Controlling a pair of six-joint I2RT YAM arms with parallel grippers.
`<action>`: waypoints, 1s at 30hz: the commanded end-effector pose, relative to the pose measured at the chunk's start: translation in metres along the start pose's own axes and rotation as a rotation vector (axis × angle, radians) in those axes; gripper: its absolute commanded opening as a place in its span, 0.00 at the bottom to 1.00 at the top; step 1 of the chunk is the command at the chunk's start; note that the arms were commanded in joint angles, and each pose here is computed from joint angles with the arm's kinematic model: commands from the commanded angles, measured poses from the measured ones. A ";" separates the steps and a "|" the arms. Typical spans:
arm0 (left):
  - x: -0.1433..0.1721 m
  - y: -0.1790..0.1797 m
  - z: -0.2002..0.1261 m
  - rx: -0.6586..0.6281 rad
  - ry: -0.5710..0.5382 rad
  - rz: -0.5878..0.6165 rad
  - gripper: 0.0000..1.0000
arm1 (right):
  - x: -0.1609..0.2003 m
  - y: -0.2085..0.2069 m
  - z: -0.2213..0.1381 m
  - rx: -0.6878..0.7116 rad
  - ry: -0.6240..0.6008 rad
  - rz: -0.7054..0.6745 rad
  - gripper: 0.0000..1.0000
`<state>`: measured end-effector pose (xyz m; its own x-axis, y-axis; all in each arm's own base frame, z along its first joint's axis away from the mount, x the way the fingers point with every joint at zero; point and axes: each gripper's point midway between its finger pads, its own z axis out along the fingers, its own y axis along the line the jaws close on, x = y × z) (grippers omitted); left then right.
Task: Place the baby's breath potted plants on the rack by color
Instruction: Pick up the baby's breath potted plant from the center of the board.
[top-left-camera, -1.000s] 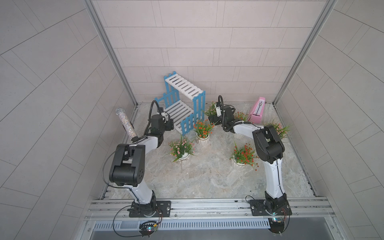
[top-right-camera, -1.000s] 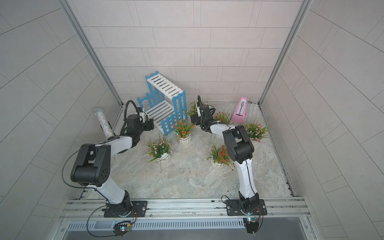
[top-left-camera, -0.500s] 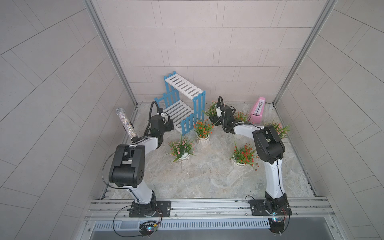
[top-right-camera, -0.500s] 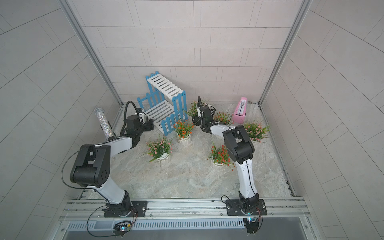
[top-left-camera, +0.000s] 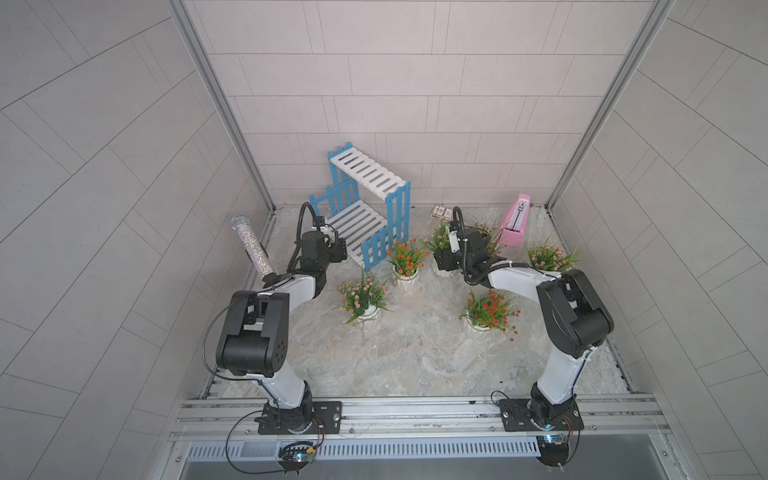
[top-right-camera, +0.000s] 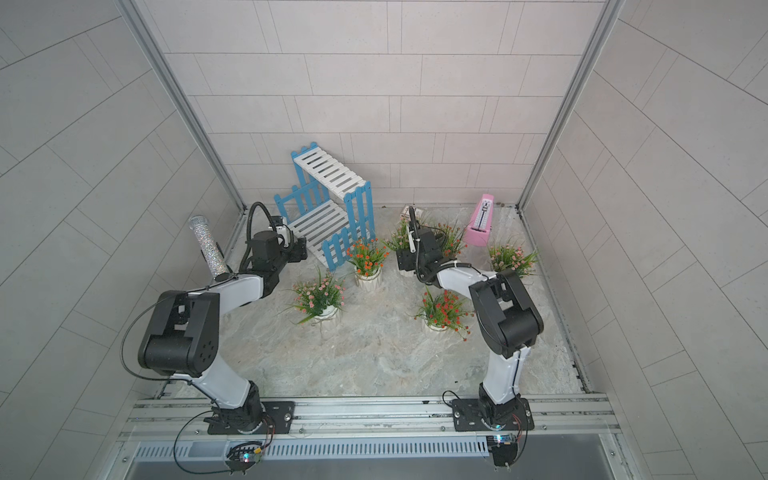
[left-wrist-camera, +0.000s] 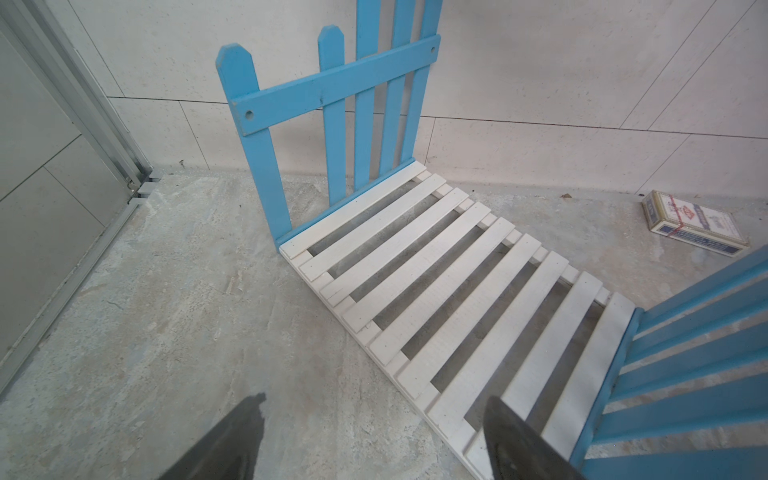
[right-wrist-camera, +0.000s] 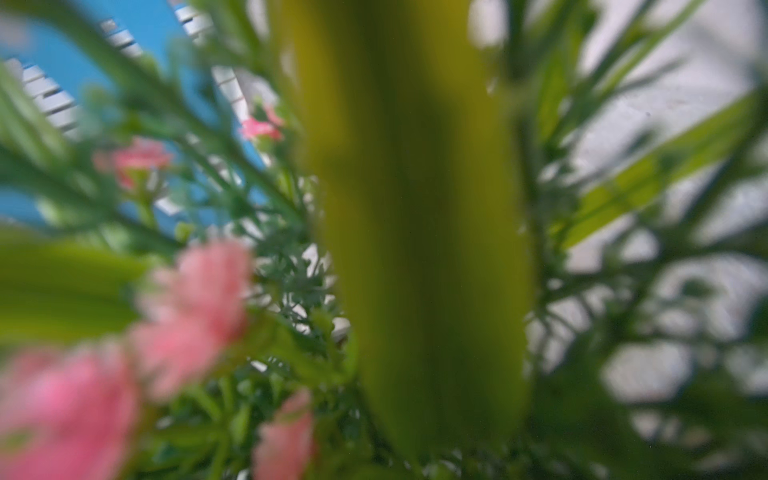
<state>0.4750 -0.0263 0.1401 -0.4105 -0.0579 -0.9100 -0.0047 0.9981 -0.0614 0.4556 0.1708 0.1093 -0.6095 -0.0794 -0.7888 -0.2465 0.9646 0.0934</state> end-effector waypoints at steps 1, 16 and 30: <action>-0.013 -0.002 -0.010 0.001 -0.046 -0.014 0.86 | -0.032 0.010 -0.041 -0.016 -0.106 0.017 0.74; -0.020 -0.003 -0.017 -0.001 -0.052 -0.027 0.86 | -0.006 0.084 -0.173 -0.167 -0.156 -0.173 0.75; -0.025 -0.005 -0.017 0.006 -0.062 -0.037 0.86 | 0.088 0.183 -0.170 -0.388 -0.104 -0.340 0.74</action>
<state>0.4681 -0.0286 0.1500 -0.3991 -0.0909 -0.9124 -0.0183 0.9957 -0.0912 0.2207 0.2772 0.1408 -0.4338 -0.4093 -0.8027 -0.6922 0.7216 0.0061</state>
